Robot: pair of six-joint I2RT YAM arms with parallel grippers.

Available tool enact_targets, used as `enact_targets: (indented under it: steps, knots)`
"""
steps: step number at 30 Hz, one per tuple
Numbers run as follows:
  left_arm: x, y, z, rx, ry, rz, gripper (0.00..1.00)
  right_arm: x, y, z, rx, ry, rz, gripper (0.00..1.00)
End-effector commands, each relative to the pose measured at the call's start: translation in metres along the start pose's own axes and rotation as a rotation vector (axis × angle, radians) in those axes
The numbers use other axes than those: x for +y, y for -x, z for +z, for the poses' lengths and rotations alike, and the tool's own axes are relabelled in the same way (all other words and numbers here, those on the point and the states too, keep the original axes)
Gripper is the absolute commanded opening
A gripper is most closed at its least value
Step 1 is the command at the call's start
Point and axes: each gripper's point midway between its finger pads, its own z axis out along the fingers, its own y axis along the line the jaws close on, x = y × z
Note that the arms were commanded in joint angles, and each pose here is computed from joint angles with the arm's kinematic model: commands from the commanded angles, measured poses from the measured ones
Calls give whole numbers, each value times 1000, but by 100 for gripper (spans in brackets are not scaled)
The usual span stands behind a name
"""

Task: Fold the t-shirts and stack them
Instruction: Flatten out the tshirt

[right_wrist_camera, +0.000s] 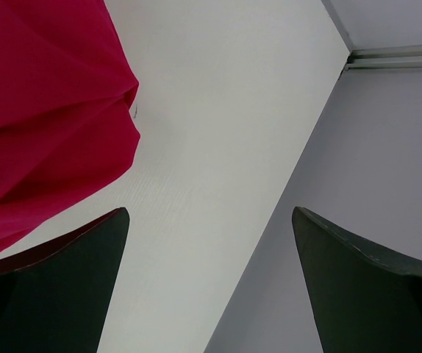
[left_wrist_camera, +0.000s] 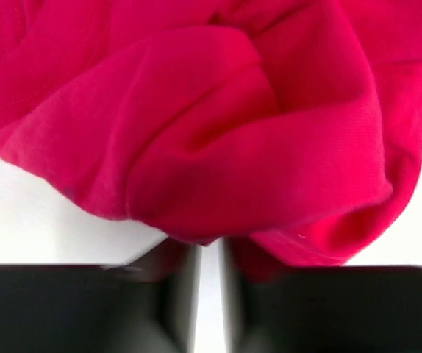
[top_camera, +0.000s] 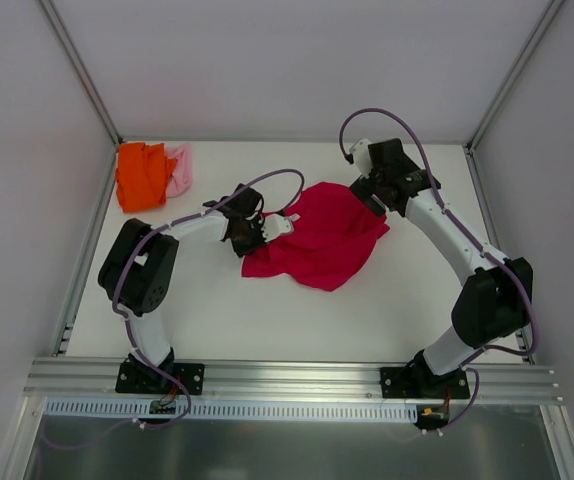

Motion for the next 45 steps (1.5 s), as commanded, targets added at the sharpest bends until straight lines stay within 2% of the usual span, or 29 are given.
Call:
enact_targets:
  steps: [1,2,8,12,20,28,32,42,45]
  knots:
    - [12,5,4,6,59,17,10,-8,-2,-4,-7,-15,7,100]
    - [14,4,3,10,67,17,0,-8,-3,-4,-5,-15,6,100]
    - [18,3,-18,-10,149,10,0,-6,-2,13,5,2,-4,100]
    - [24,14,-62,-71,243,0,0,2,8,34,22,51,-8,100]
    - [26,24,-140,-165,394,-29,0,-10,47,51,-10,62,3,100]
    - [22,1,-161,-128,473,-60,0,5,47,74,47,123,-1,100]
    - [11,1,-183,-192,492,-94,0,34,38,88,109,254,21,100]
    - [-30,-16,-198,-317,469,-177,0,55,71,92,63,435,11,100]
    - [-41,-22,-200,-327,453,-191,0,69,67,94,89,489,19,100]
